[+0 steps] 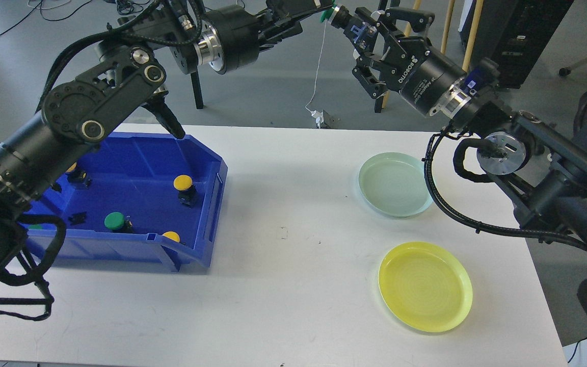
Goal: Pass button and place on color plate
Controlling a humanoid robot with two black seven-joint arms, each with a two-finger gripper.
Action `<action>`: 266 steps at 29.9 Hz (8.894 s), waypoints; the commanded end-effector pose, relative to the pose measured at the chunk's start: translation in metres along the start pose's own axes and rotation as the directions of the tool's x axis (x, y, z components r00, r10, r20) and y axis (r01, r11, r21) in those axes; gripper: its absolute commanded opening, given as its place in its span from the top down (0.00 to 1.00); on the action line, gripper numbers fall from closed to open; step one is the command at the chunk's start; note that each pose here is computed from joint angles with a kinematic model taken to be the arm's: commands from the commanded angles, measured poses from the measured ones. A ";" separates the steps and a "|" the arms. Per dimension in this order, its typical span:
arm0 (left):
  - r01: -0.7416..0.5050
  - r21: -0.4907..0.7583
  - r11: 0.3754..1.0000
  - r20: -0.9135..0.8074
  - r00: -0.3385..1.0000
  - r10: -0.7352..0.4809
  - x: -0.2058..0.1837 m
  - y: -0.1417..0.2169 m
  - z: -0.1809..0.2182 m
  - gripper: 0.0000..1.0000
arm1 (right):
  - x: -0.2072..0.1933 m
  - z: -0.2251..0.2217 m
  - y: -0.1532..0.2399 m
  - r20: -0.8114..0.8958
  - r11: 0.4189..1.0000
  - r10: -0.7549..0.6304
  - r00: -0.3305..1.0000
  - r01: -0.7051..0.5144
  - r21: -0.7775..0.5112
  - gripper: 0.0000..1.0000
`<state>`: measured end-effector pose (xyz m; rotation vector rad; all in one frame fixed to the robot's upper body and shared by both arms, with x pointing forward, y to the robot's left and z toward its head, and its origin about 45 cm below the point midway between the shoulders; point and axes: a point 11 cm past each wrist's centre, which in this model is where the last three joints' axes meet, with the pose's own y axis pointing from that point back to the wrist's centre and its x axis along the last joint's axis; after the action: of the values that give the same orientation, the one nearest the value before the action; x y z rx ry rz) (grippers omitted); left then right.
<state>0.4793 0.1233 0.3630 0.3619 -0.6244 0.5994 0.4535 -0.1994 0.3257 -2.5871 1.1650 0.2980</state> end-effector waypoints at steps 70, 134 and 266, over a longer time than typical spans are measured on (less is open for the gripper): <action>0.275 0.732 0.624 0.102 0.860 -0.499 -0.045 0.267 -0.198 0.02 | 0.176 0.039 0.116 -0.320 0.772 0.484 0.815 -0.569 -0.282 0.13; 0.286 0.726 0.625 0.213 0.771 -0.601 -0.105 0.143 -0.238 0.59 | 0.180 0.031 0.117 -0.355 0.757 0.481 0.802 -0.584 -0.292 0.13; -0.183 -0.090 0.979 0.386 0.900 0.204 -0.023 -0.015 0.001 0.72 | -0.021 0.000 -0.046 0.099 0.983 0.015 0.995 0.003 -0.181 0.38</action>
<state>0.4745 0.1040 0.3486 0.3812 -1.0748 0.7105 0.4745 -0.1542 0.3411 -2.6868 1.1522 0.5514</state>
